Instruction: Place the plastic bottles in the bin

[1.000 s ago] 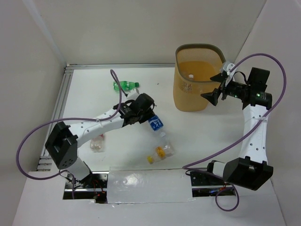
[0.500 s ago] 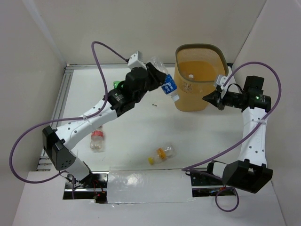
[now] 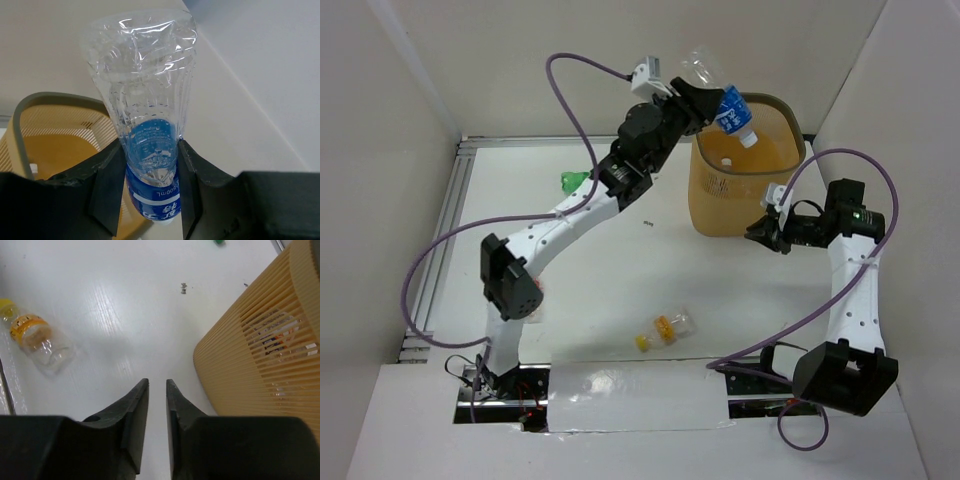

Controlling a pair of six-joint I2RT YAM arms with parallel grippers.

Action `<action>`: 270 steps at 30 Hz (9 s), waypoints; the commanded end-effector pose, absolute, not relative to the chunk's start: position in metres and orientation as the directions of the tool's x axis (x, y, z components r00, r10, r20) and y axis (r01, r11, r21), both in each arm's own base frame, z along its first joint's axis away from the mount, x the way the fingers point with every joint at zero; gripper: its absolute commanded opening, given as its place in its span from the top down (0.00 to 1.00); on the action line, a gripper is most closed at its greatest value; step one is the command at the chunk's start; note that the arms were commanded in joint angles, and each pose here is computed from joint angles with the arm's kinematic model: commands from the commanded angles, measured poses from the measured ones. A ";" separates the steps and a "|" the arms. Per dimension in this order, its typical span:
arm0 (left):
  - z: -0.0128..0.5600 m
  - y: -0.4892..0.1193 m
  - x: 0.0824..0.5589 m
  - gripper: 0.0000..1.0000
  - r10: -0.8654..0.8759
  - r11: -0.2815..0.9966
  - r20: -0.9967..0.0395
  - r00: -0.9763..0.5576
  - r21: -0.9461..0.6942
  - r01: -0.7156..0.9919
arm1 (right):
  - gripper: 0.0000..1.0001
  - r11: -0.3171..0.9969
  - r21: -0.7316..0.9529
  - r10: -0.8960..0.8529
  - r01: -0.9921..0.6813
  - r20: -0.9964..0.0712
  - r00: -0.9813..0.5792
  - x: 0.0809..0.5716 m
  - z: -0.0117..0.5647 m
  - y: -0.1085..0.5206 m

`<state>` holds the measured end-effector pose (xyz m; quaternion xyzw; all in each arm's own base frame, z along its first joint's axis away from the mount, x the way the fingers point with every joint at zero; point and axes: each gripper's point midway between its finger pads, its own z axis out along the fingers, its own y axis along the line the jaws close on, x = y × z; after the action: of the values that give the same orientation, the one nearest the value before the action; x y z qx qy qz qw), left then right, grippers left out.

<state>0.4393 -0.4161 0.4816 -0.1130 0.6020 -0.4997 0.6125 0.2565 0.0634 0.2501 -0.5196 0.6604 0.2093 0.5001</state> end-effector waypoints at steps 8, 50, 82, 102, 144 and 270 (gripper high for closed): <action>0.450 -0.444 0.498 0.32 -0.687 0.624 -0.724 -0.065 -0.632 0.460 | 0.28 0.333 -0.213 -0.496 -0.919 -0.868 0.021 0.228 0.234 0.075; 0.215 -0.046 0.222 0.00 -0.277 0.923 -0.784 -0.555 -0.058 -0.380 | 0.10 -0.227 -0.211 -0.727 -0.951 -0.613 0.310 0.181 0.034 0.212; 0.111 -0.011 0.269 0.00 -0.261 0.957 -0.556 -0.789 -0.040 -0.288 | 0.49 0.585 -0.448 -0.346 -0.676 -0.892 0.292 0.363 0.427 0.180; 0.062 -0.017 0.262 0.00 -0.251 0.966 -0.334 -0.908 -0.022 -0.258 | 0.00 0.799 -0.198 -0.287 -0.567 -0.955 -0.071 0.448 0.371 0.036; 0.432 -0.307 0.365 0.79 -0.198 0.657 -0.860 -0.471 -0.473 0.587 | 0.56 0.477 -0.254 -0.260 -0.842 -0.955 0.141 0.321 0.365 0.070; 0.043 -0.144 0.570 0.08 0.623 0.782 -0.549 -0.557 0.421 0.460 | 0.00 0.316 -0.220 -0.462 -0.923 -0.885 0.052 0.239 0.221 0.098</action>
<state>0.5736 -0.1333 0.0575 0.3030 0.8702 0.1319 0.3654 0.2368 0.0968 0.2073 -0.5296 0.6630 0.2501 0.4663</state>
